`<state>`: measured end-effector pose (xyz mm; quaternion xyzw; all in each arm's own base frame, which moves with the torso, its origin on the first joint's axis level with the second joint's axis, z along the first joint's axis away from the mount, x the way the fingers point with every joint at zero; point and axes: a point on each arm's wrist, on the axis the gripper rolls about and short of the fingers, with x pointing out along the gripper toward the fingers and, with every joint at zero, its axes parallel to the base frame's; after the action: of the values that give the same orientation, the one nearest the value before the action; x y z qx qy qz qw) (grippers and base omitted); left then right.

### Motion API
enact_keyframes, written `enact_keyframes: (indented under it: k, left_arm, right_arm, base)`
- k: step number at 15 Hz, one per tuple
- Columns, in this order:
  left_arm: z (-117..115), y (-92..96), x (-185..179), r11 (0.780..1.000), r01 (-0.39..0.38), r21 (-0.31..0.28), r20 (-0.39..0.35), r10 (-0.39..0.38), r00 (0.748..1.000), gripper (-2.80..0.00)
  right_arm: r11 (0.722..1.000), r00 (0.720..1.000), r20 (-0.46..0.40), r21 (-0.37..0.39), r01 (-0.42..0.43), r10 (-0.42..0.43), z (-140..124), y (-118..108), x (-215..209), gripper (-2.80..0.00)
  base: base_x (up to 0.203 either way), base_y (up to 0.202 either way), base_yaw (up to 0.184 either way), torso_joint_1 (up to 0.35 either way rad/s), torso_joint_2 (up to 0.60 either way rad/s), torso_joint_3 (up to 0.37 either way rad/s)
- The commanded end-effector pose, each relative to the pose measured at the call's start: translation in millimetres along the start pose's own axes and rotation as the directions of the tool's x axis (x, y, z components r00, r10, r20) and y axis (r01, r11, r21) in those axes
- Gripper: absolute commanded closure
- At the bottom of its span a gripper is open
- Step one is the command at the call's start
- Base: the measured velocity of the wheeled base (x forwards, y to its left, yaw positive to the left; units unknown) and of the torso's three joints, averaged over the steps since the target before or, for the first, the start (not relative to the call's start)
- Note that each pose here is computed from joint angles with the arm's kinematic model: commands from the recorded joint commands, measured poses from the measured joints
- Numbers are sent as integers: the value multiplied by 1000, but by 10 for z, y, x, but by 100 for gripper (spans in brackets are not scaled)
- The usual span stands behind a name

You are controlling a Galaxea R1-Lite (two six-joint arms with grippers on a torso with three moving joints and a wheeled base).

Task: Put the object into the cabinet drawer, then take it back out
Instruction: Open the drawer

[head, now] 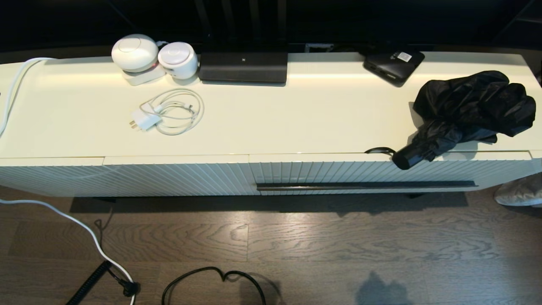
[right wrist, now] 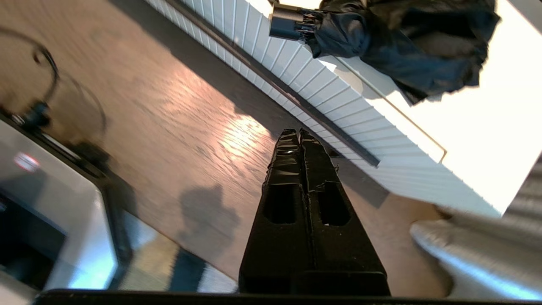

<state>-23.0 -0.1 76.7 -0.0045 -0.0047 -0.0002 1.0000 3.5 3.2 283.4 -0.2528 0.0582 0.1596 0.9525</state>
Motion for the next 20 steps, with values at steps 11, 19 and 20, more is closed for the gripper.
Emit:
enact_keyframes:
  k: [11,19,20]
  left_arm:
    - [-1,0,-1,1000,0,0,2,0,1000,0]
    - [0,0,-1,1000,0,0,2,0,1000,0]
    - [-1,0,-1,1000,0,0,2,0,1000,0]
  right_arm:
    - [782,982,-183,-607,-142,36,-427,76,1170,0]
    - [669,978,-190,-717,-196,82,-572,306,1439,0]
    - [660,980,-181,-727,-191,84,-584,354,1522,0]
  base:
    - [0,0,0,0,0,0]
    - [0,0,0,0,0,0]
    - [0,0,0,0,0,0]
